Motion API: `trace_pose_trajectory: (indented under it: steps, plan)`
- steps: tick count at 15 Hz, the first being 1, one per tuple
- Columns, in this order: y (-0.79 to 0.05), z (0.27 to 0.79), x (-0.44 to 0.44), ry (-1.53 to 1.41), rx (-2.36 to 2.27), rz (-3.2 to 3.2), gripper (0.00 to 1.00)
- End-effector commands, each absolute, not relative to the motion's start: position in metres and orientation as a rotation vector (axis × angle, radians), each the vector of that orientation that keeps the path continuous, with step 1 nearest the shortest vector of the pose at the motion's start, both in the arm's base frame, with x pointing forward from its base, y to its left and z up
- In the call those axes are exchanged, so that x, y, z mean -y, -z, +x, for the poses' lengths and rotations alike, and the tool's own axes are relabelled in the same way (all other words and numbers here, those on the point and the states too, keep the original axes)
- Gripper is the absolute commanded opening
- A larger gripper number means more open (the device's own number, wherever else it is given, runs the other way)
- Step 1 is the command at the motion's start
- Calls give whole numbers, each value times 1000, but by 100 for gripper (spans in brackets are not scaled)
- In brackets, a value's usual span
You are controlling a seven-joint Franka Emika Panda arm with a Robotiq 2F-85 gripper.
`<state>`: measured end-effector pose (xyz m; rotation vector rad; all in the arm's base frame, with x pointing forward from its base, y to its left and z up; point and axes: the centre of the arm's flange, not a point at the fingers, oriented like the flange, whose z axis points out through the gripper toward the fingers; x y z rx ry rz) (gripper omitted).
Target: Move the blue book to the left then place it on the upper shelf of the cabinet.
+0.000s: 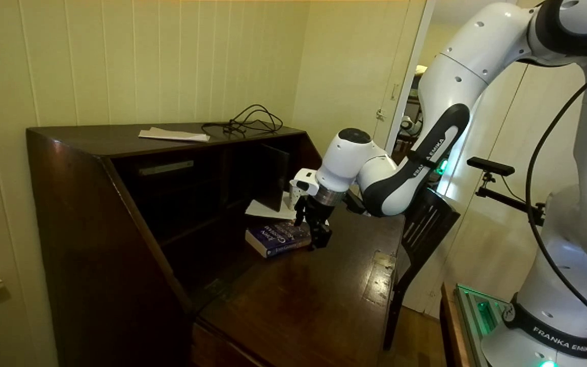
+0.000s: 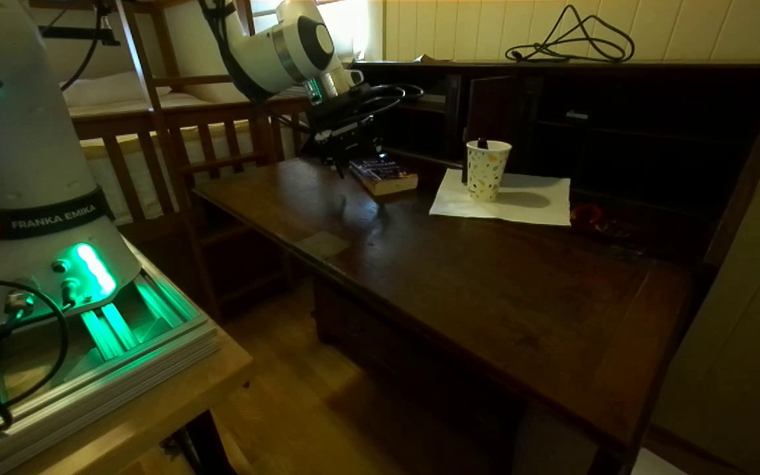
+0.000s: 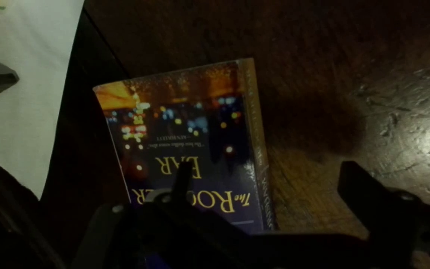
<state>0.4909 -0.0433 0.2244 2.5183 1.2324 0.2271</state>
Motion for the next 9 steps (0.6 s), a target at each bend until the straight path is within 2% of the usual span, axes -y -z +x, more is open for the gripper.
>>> trace_pose_trajectory:
  steps: [1,9]
  plan:
    - [-220,493,43,-235,-1245,2515,100]
    - [-200,506,44,-237,-1272,2507,100]
